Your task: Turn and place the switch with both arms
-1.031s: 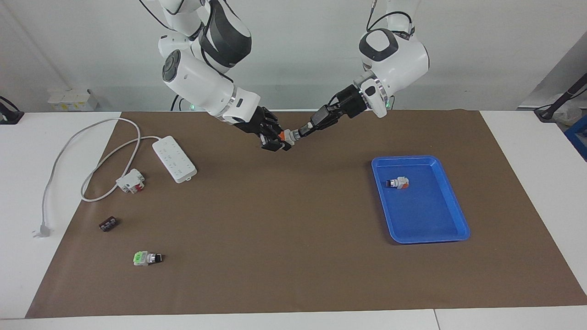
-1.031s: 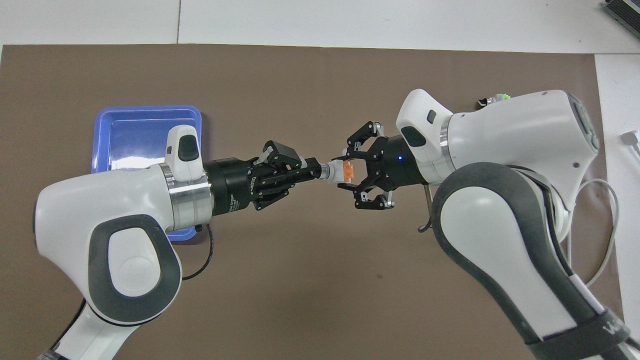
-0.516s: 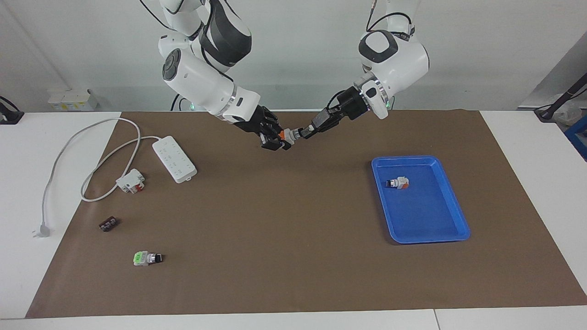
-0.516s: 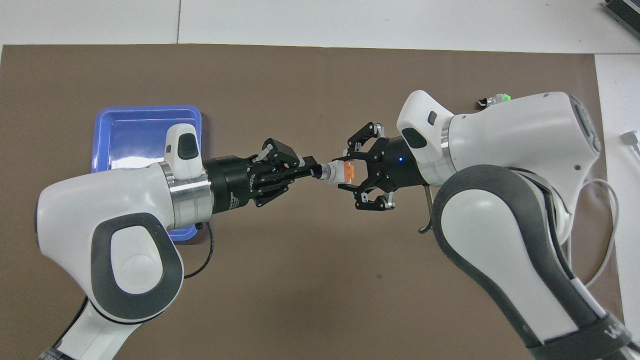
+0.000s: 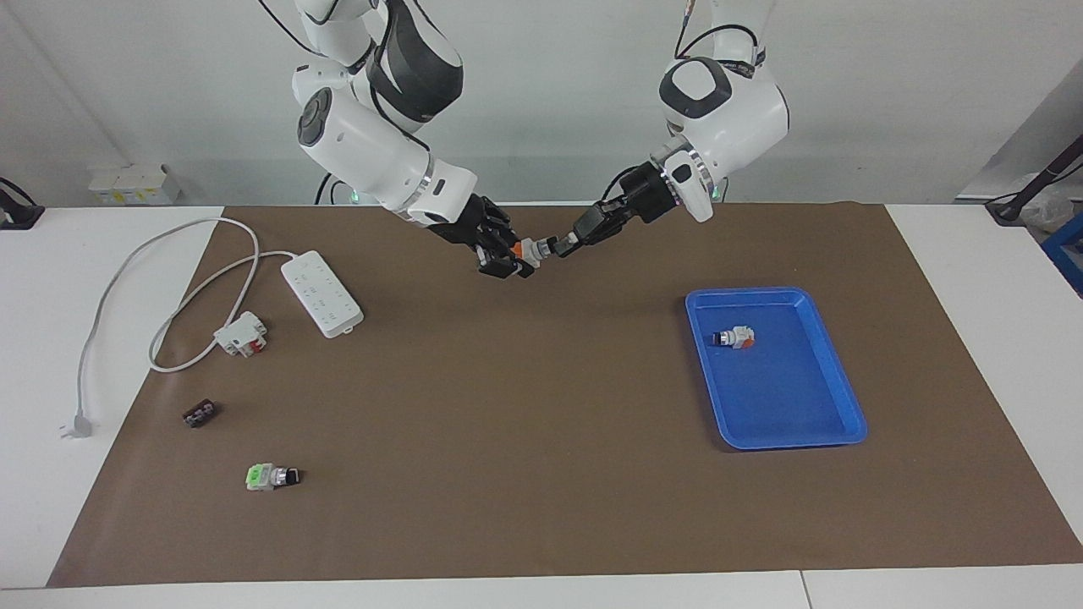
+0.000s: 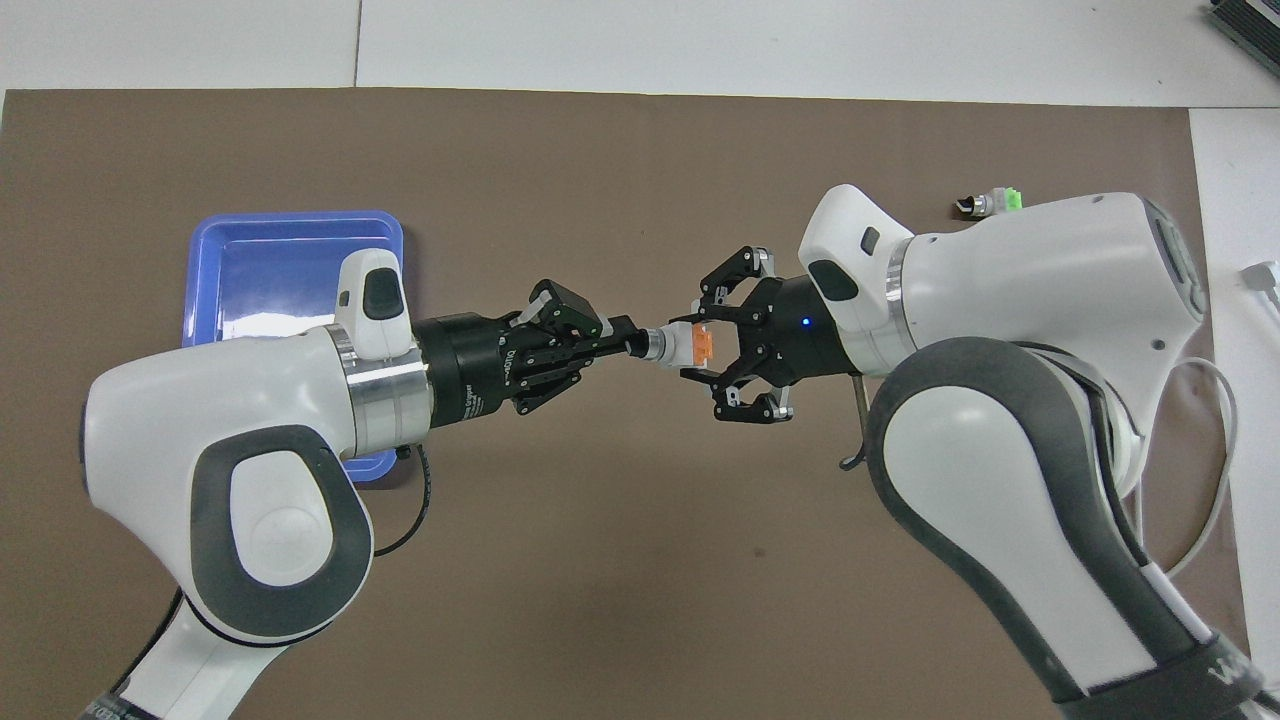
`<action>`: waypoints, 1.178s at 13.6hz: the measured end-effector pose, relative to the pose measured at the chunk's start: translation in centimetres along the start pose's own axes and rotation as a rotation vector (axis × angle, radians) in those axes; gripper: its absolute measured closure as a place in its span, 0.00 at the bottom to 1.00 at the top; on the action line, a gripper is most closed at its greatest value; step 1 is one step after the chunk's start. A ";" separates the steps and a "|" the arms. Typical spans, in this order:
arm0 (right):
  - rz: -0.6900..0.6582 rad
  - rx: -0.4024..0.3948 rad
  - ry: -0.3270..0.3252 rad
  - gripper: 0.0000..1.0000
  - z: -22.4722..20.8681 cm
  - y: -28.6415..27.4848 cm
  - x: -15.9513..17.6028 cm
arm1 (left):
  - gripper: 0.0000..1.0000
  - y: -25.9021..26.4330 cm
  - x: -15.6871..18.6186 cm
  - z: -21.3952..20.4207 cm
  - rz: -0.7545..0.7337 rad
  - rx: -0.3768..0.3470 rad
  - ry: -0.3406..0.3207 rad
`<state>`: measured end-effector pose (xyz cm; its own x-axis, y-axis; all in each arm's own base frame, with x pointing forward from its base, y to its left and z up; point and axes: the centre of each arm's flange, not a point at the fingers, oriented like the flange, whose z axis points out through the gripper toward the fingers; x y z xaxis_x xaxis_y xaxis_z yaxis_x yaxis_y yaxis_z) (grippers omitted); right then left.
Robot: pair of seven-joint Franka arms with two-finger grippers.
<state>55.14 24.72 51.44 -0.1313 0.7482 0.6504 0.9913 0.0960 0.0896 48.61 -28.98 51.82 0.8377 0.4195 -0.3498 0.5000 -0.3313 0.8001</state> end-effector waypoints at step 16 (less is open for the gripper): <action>0.005 -0.029 -0.005 0.56 -0.5 0.2 -0.3 | 0.91 -0.2 -0.1 0.4 -0.826 0.005 0.007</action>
<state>55.39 24.21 51.61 -0.1262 0.7518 0.6472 0.9914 0.0731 0.1084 48.55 -29.31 51.50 0.1985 0.5350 -0.8212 0.9552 0.0820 0.2843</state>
